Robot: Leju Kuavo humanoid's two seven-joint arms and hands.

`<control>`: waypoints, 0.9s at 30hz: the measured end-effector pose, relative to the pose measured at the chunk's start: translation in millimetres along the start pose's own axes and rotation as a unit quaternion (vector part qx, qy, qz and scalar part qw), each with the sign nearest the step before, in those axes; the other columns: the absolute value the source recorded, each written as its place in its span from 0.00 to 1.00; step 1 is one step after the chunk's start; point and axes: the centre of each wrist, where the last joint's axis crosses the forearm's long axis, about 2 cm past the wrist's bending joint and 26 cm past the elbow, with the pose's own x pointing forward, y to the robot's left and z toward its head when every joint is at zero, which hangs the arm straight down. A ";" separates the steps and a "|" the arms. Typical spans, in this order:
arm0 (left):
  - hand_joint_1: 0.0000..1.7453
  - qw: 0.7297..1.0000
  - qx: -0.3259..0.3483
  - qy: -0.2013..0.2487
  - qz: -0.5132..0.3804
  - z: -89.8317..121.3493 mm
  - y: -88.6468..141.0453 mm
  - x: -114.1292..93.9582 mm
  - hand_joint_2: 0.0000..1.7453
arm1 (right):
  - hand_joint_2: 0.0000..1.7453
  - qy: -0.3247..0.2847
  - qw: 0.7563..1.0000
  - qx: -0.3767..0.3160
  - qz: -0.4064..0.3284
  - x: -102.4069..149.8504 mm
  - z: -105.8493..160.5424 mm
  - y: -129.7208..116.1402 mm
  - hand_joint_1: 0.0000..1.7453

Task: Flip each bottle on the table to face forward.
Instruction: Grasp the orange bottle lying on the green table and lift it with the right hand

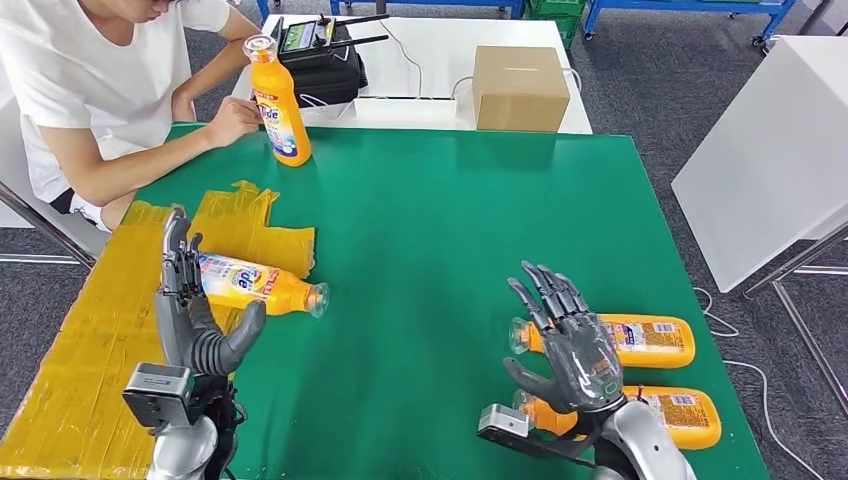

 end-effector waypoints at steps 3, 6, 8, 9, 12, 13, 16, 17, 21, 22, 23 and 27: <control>0.00 1.000 -0.013 0.006 0.013 3.1 -0.5 1.2 1.00 | 1.00 0.018 0.999 0.036 0.009 -28.3 11.2 -7.3 0.00; 0.00 0.999 -0.022 0.014 0.021 5.1 -1.2 1.4 1.00 | 1.00 0.042 0.998 0.053 0.018 -52.6 20.1 -17.6 0.00; 0.00 0.999 -0.033 0.023 0.035 5.5 -2.5 1.5 1.00 | 1.00 0.057 0.996 0.060 0.024 -64.6 23.5 -23.5 0.00; 0.00 0.998 -0.039 0.028 0.044 5.8 -3.3 1.4 1.00 | 1.00 0.066 0.995 0.063 0.028 -70.7 25.0 -26.1 0.00; 0.00 0.996 -0.056 0.042 0.064 7.3 -5.1 0.2 1.00 | 1.00 0.094 0.992 0.072 0.041 -88.8 30.5 -31.9 0.00; 0.00 0.995 -0.060 0.045 0.067 7.8 -5.5 -0.3 1.00 | 1.00 0.103 0.991 0.073 0.046 -94.1 32.3 -33.4 0.00; 0.00 0.994 -0.068 0.053 0.070 9.5 -6.4 -1.9 1.00 | 1.00 0.126 0.987 0.078 0.067 -106.6 36.8 -36.1 0.00; 0.00 0.994 -0.070 0.055 0.070 9.9 -6.5 -2.4 1.00 | 1.00 0.132 0.985 0.079 0.072 -109.6 38.2 -36.5 0.00; 0.00 0.993 -0.074 0.061 0.071 11.5 -7.1 -4.0 1.00 | 1.00 0.147 0.982 0.083 0.081 -117.1 42.1 -36.9 0.00; 0.00 0.993 -0.075 0.062 0.071 11.8 -7.2 -4.3 1.00 | 1.00 0.150 0.982 0.084 0.083 -118.3 42.9 -36.8 0.00; 0.00 0.993 -0.075 0.064 0.071 12.1 -7.4 -4.6 1.00 | 1.00 0.153 0.981 0.085 0.085 -119.3 43.5 -36.8 0.00; 0.00 0.992 -0.081 0.071 0.070 13.5 -8.1 -6.0 1.00 | 1.00 0.176 0.974 0.097 0.107 -124.9 46.4 -34.8 0.00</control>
